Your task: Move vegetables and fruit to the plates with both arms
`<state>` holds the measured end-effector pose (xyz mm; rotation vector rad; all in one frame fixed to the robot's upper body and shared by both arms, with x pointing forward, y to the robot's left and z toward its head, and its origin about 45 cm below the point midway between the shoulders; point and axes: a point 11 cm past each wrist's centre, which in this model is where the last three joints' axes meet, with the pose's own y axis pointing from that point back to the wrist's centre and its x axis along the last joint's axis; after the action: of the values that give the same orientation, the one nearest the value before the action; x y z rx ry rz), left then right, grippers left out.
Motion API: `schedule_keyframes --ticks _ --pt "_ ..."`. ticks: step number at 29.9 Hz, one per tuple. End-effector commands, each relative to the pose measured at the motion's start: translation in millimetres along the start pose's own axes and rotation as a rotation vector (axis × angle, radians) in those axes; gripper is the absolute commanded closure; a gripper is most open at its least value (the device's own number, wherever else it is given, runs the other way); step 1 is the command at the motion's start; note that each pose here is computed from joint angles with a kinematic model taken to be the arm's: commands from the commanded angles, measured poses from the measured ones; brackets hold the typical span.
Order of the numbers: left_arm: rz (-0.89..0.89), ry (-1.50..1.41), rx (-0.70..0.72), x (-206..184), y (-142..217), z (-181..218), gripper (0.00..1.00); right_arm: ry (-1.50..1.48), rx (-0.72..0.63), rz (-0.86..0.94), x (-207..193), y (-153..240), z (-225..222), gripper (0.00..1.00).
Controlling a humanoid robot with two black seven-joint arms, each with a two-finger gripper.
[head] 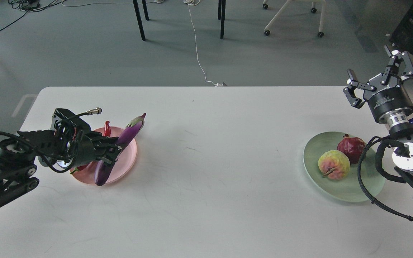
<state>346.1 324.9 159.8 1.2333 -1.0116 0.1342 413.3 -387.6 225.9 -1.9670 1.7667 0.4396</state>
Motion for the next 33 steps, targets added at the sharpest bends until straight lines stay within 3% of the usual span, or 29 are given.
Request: schedule_keyframes --ticks 1,3,5,12,17,22,33 --pt "0.009 0.041 -0.007 1 3 -1 0.49 -0.005 0.001 -0.007 -1 0 0 0.01" --pt "0.020 0.093 -0.015 2 3 -1 0.31 -0.003 0.005 -0.008 -2 -2 -2 0.01" --pt "0.028 0.142 -0.022 3 4 -1 0.24 -0.003 0.006 -0.010 -2 -2 -2 0.01" --pt "0.080 0.235 -0.047 17 7 -3 0.18 -0.001 0.015 0.000 -1 -3 -5 0.01" --pt "0.246 0.429 -0.072 50 19 -14 0.10 -0.008 0.050 0.014 1 -6 -15 0.01" --pt "0.481 0.827 -0.144 92 30 -29 0.06 -0.046 0.132 0.010 -6 -17 -37 0.01" --pt "0.787 1.652 -0.380 132 22 -63 0.02 -0.002 0.159 0.087 -3 -26 -50 0.00"
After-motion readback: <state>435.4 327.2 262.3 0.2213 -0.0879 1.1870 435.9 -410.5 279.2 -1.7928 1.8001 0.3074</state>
